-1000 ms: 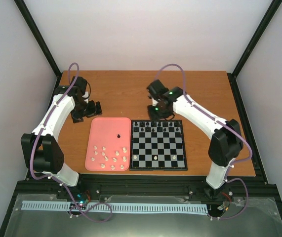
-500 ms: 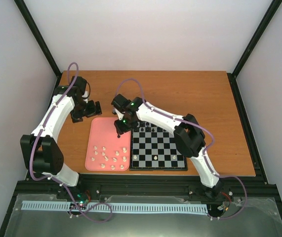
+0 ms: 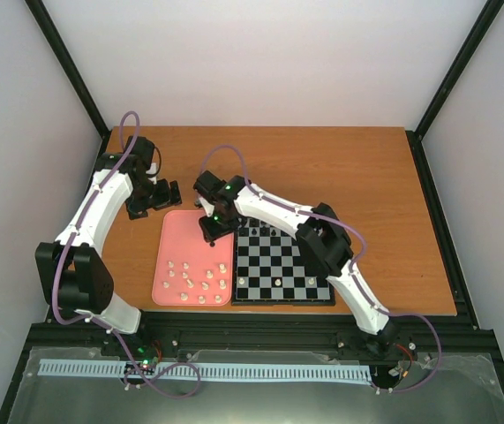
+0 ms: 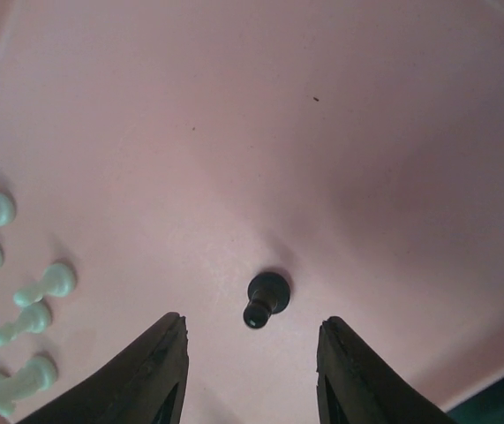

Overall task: Set up the chess pieces on the board
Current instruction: Pick up the chess piece from the storage box.

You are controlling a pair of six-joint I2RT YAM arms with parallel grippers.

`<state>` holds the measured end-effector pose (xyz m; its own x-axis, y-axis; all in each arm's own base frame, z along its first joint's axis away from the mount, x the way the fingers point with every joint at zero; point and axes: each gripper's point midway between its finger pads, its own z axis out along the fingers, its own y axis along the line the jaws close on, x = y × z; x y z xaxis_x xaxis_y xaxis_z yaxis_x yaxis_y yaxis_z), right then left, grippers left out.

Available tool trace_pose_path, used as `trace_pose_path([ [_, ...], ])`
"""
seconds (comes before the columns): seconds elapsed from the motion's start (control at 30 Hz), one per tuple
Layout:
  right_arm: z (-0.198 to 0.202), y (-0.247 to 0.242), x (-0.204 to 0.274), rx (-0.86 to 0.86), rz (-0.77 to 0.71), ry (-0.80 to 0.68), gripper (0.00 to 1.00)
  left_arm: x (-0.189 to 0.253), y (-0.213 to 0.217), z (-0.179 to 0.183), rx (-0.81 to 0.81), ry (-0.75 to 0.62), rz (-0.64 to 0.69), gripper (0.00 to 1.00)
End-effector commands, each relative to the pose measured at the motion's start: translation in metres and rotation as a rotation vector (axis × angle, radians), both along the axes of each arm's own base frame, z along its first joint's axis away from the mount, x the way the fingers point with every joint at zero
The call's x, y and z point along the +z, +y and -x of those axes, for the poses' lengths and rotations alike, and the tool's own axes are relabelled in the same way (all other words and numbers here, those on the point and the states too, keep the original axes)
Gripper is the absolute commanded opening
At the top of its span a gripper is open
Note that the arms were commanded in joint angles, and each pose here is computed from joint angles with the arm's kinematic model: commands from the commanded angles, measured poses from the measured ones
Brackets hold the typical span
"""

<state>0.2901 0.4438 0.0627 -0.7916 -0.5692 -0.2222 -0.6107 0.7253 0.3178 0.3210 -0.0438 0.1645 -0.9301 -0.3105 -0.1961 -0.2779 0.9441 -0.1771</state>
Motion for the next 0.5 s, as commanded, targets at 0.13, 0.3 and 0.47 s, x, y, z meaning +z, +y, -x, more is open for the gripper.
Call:
trace_pose_path([
  [0.13, 0.003, 0.005, -0.015, 0.018, 0.025, 0.022, 0.37, 0.006, 0.004, 0.001, 0.004, -0.014, -0.01, 1.0],
  [0.3, 0.004, 0.007, -0.019, 0.023, 0.026, 0.036, 0.34, 0.003, 0.005, 0.0, 0.004, -0.008, -0.011, 1.0],
  [0.47, 0.006, 0.006, -0.024, 0.025, 0.033, 0.051, 0.28, 0.002, 0.004, 0.0, 0.003, -0.006, -0.012, 1.0],
])
